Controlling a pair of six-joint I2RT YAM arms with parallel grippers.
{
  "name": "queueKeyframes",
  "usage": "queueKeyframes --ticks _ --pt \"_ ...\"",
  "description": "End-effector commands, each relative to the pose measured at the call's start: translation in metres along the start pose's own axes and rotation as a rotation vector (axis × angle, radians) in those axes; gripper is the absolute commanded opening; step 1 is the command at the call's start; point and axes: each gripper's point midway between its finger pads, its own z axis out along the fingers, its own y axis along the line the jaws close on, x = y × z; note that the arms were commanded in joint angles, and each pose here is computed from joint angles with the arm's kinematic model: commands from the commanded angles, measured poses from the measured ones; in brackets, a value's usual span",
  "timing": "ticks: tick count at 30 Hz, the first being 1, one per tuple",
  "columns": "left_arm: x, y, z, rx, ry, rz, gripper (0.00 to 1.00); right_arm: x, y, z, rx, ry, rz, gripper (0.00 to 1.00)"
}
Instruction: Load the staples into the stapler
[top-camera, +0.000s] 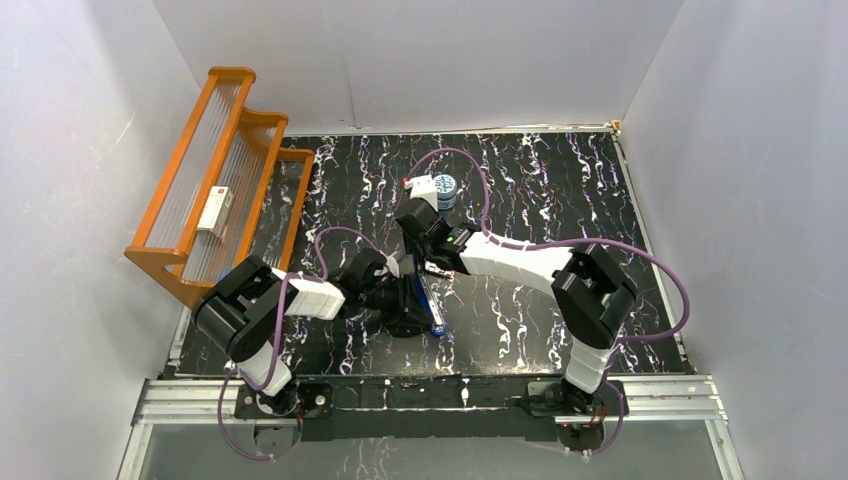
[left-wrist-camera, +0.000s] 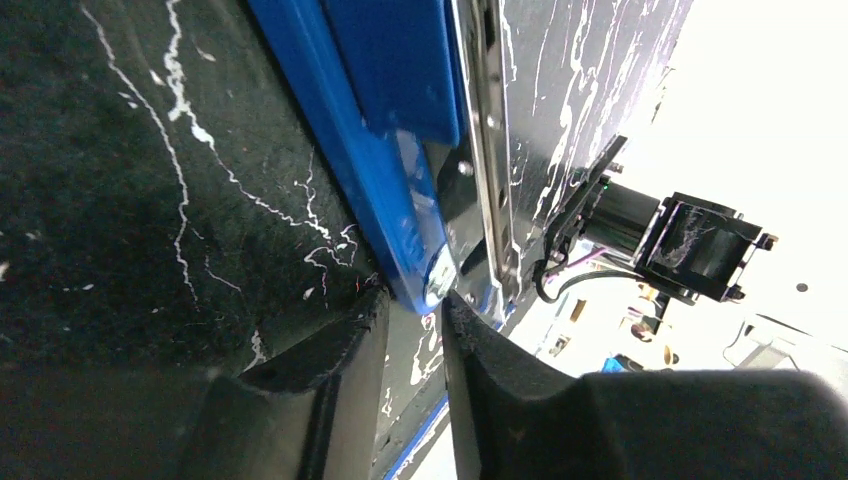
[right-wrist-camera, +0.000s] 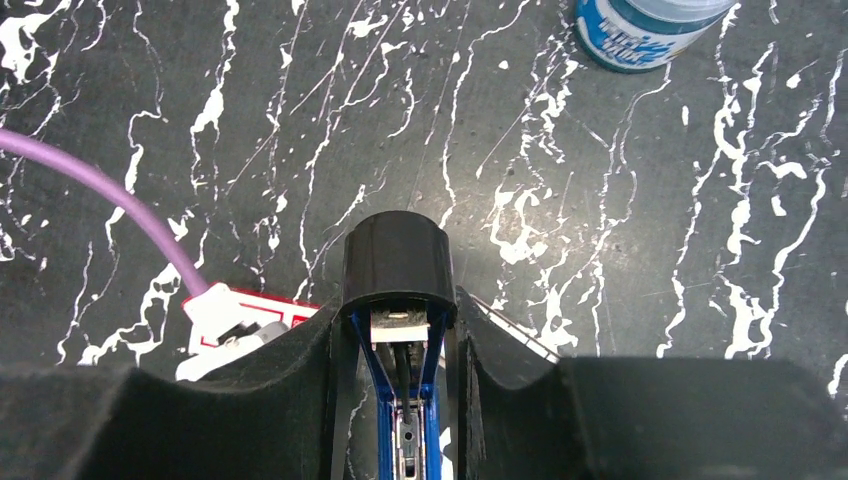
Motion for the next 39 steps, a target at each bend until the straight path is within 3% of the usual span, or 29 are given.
queueKeyframes --ticks 1,5,11,17,23,32,39 --pt "0.045 0.11 -0.019 -0.452 0.051 -0.092 0.32 -0.044 0.005 -0.005 0.019 -0.124 0.039 0.33" --pt "0.042 0.116 -0.029 -0.499 0.023 -0.102 0.4 -0.044 0.007 -0.005 0.022 -0.111 0.04 0.33" --pt "0.041 0.119 -0.048 -0.541 -0.031 -0.145 0.41 -0.043 0.014 -0.003 0.034 -0.093 0.051 0.34" --pt "0.023 0.132 -0.09 -0.723 -0.223 -0.173 0.44 -0.04 0.025 0.002 0.063 -0.069 0.041 0.37" --pt "0.006 0.127 -0.116 -0.777 -0.359 -0.186 0.5 -0.035 0.024 0.005 0.102 -0.054 0.043 0.4" --pt "0.003 0.126 -0.123 -0.781 -0.386 -0.188 0.53 -0.032 0.031 0.01 0.084 -0.028 0.031 0.5" --pt "-0.001 0.119 -0.124 -0.762 -0.394 -0.177 0.56 -0.042 0.034 -0.001 0.044 -0.039 0.043 0.71"
